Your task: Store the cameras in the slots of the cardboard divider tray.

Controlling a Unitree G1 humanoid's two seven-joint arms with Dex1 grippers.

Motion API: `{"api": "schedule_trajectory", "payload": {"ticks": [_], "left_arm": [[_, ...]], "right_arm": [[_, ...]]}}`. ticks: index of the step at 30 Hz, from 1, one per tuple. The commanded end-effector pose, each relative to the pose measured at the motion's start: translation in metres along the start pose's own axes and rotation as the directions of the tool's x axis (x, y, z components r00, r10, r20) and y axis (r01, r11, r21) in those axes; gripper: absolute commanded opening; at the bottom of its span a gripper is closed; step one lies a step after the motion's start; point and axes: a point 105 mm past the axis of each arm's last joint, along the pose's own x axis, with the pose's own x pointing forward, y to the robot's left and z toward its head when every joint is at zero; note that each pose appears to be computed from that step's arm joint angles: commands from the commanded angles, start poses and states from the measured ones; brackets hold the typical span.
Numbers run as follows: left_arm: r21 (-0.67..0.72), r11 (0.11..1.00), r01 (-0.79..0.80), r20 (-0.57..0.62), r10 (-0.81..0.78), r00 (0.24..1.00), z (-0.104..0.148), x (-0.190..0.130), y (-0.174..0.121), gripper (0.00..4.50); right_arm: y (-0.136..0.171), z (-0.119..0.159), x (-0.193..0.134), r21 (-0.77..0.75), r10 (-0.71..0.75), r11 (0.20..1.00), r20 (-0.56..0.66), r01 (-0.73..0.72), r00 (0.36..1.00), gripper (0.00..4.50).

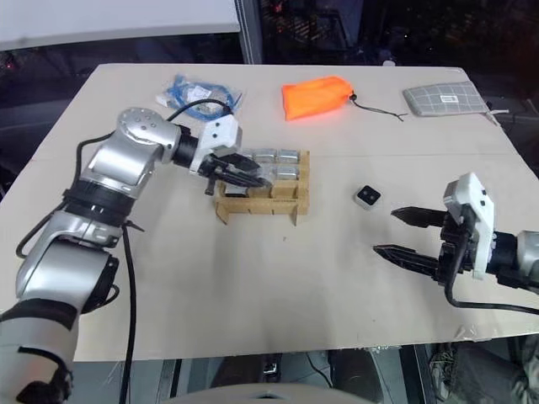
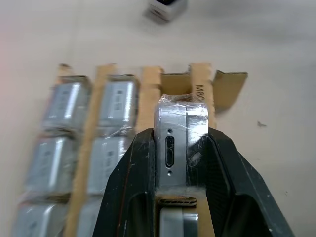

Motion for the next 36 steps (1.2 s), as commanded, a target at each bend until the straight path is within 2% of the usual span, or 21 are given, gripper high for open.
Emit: {"api": "schedule_trajectory", "payload": {"ticks": [1,15,20,36], "left_arm": [[0.050,0.999,0.009,-0.063,-0.006,0.998,0.003,-0.009,0.005,0.76],[0.026,0.998,0.063,-0.153,-0.059,0.986,-0.013,-0.008,0.001,0.76],[0.051,0.999,0.012,-0.151,-0.005,0.989,-0.009,-0.005,0.009,0.76],[0.121,0.992,0.029,-0.200,-0.004,0.980,-0.011,0.003,0.009,0.76]], "right_arm": [[0.003,0.015,-0.005,-0.066,-0.023,0.998,0.052,0.026,0.998,4.44],[0.002,0.017,-0.008,-0.084,-0.033,0.996,0.090,0.041,0.995,4.44],[0.001,0.016,-0.007,-0.085,-0.035,0.995,0.093,0.043,0.995,4.44],[0.002,0.015,-0.005,-0.085,-0.043,0.995,0.100,0.052,0.994,4.44]]}}
